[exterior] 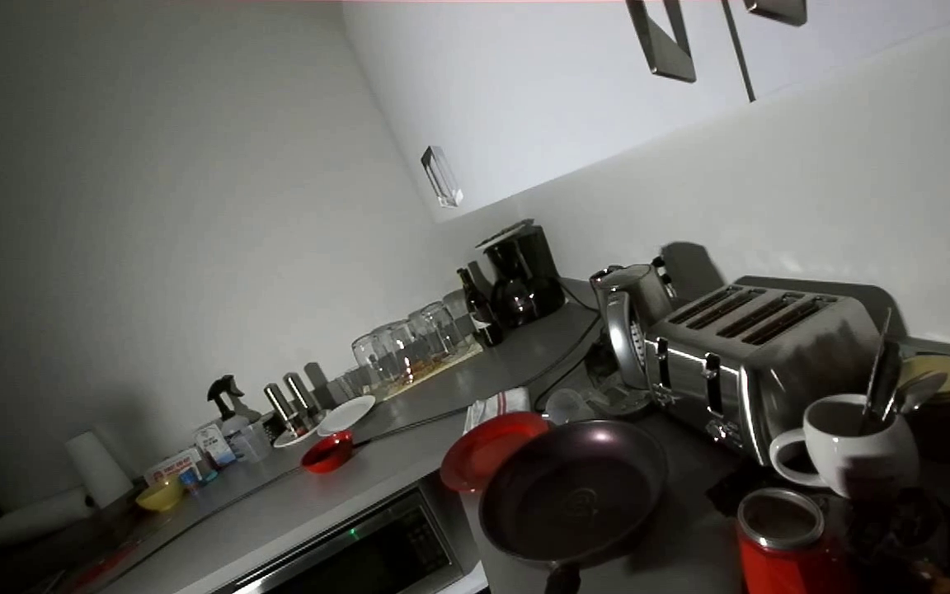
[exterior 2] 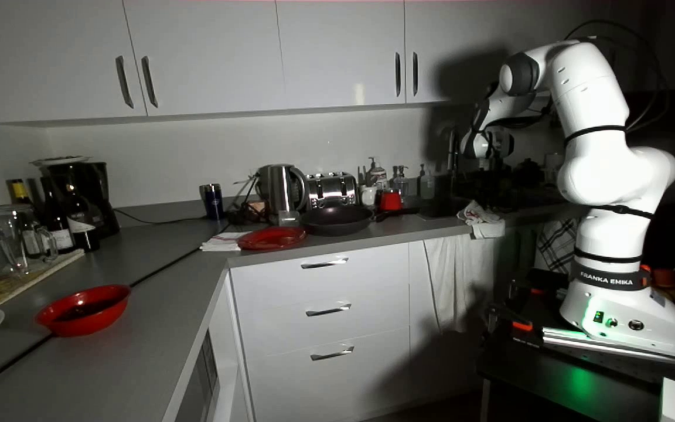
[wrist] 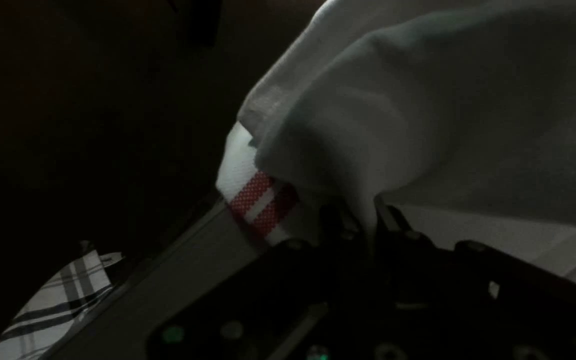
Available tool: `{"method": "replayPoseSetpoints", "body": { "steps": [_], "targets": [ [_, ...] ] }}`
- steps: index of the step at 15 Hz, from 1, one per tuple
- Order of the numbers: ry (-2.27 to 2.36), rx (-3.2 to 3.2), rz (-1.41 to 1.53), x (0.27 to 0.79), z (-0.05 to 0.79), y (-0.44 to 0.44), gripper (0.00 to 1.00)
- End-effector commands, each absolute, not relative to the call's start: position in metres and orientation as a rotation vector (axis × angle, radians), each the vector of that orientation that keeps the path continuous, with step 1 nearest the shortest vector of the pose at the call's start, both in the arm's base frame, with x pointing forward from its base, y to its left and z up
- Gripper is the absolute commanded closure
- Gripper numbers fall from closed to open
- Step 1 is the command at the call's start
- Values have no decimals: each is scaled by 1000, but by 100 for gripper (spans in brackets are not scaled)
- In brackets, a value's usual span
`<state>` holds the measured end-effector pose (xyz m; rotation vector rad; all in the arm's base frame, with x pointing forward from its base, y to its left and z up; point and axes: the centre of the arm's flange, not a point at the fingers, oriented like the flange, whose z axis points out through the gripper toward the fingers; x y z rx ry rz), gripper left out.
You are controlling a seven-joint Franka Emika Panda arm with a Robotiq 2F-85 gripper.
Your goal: Use the white towel to wipe the right side of the countertop
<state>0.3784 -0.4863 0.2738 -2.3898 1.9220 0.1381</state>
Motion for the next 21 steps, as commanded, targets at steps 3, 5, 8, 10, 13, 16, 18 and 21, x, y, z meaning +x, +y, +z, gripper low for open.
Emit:
{"method": "replayPoseSetpoints", "body": {
  "steps": [3, 5, 8, 10, 13, 16, 18, 21],
  "targets": [
    [2004, -2355, 107, 363, 268, -499, 95],
    [1986, -2366, 89, 369, 271, -493, 95],
    [1942, -2390, 55, 381, 277, -482, 95],
    [1894, -2415, 25, 393, 284, -469, 95],
    [1821, -2449, -13, 412, 292, -450, 95],
    [1735, -2493, -68, 432, 306, -428, 95],
    [1665, -2535, -110, 444, 319, -408, 95],
    [1549, -2595, -161, 458, 335, -379, 95]
  ]
}}
